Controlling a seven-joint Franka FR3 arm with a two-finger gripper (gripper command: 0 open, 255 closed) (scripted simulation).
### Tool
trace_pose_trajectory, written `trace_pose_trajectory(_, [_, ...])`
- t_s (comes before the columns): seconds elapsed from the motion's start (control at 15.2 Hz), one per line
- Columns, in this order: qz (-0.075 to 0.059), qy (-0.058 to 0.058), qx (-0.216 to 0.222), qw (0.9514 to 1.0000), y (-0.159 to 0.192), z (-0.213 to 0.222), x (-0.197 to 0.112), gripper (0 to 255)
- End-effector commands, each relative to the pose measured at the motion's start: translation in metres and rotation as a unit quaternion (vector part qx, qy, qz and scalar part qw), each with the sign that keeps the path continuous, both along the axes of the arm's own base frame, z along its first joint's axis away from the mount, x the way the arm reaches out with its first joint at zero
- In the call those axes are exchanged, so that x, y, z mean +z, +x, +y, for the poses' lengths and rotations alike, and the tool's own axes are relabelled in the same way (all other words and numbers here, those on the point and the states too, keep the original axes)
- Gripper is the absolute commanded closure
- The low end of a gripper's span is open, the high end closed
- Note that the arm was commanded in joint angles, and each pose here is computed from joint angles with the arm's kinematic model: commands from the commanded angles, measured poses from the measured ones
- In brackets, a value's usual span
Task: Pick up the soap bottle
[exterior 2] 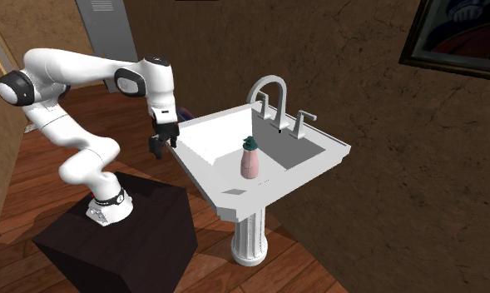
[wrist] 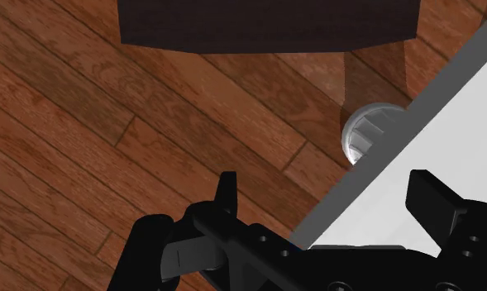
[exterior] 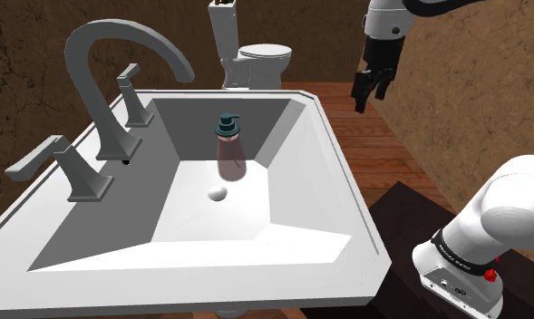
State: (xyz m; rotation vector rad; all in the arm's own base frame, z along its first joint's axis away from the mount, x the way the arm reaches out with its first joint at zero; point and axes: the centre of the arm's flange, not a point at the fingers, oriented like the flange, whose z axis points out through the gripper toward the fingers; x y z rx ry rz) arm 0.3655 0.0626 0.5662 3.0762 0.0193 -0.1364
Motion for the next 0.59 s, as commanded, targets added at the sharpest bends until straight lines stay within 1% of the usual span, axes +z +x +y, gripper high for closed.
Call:
trace_pose_trajectory(0.0, [0.0, 0.002, -0.003, 1.0, 0.019, 0.022, -0.003, 0])
trace_pose_trajectory(0.53, [0.002, 0.006, -0.011, 0.9999, 0.088, 0.1, -0.011, 0])
